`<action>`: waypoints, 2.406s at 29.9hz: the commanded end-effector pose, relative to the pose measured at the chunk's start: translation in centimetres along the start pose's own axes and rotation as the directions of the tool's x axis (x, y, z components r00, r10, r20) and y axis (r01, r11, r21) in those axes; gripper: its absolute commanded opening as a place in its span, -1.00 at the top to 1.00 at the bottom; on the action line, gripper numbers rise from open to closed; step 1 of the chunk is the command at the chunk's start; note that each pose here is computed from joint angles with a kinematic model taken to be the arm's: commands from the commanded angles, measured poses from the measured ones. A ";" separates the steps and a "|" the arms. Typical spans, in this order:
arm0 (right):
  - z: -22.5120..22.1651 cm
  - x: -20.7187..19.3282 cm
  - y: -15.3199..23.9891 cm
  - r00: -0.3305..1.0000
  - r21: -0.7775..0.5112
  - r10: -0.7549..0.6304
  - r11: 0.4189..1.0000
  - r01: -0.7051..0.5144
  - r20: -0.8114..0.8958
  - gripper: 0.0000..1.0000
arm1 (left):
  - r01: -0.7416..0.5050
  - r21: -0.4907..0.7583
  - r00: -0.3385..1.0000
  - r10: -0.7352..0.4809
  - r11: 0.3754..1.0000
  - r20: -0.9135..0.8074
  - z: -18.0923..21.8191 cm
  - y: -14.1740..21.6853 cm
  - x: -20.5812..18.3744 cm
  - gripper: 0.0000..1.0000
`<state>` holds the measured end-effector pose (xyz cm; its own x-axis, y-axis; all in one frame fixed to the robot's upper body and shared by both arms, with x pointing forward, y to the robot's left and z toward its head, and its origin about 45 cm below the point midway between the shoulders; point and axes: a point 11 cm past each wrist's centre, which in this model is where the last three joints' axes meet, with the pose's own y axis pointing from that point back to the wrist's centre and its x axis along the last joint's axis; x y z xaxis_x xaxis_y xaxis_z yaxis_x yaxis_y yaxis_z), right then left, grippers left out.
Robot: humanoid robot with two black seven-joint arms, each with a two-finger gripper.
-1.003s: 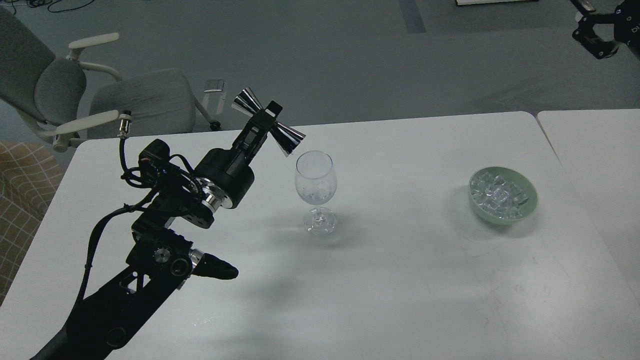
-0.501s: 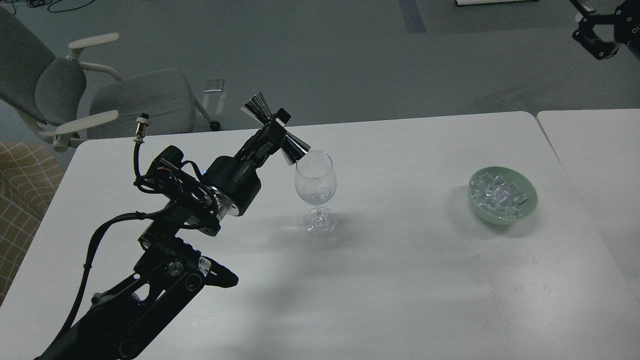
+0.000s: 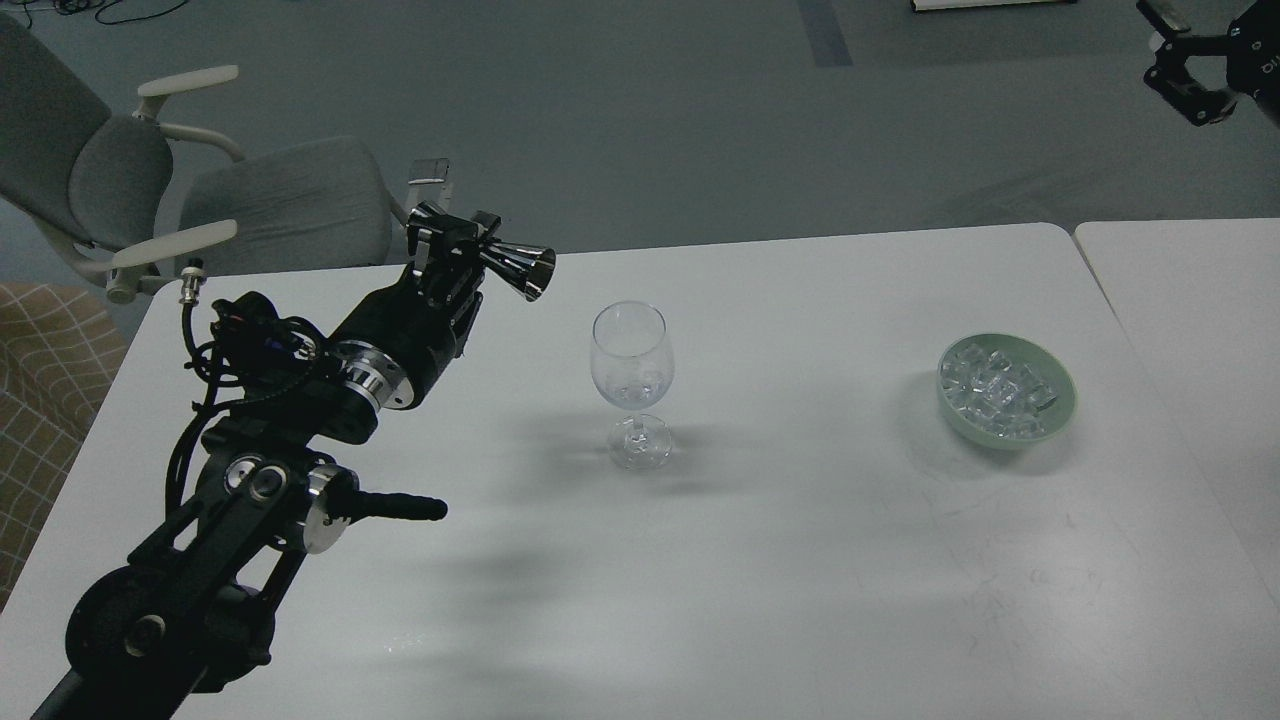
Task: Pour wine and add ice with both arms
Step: 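Turn the jigger upright and move it back toward the table, then lower the jigger onto the table and open the left gripper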
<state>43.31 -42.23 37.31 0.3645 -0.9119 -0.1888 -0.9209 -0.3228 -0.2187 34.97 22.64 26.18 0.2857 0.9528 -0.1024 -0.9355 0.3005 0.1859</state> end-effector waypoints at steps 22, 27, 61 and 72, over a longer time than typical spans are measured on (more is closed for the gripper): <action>0.0 0.2 0.2 1.000 -0.004 0.006 1.000 -0.006 -0.002 -1.00 | -0.067 -0.010 0.501 0.025 0.998 -0.865 -9.1 7.9 9.6 1.00; 0.0 0.2 0.2 1.000 -0.004 0.006 1.000 -0.006 -0.002 -1.00 | -0.089 0.013 0.489 0.055 0.996 -0.870 -11.6 8.1 10.8 1.00; 0.1 0.2 0.3 1.000 -0.005 0.006 1.000 -0.007 -0.002 -1.00 | -0.190 0.081 0.447 0.160 0.978 -0.880 -15.4 8.8 13.6 0.38; 0.1 0.2 0.3 1.000 -0.006 0.005 1.000 -0.005 -0.003 -1.00 | -0.193 0.081 0.451 0.162 0.978 -0.878 -15.1 8.7 13.8 0.14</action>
<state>43.16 -42.49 37.11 0.3583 -0.9145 -0.1882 -0.9239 -0.3183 -0.2124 27.65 37.65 11.61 -0.2033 0.4389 -0.8752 -0.9537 0.1137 0.2785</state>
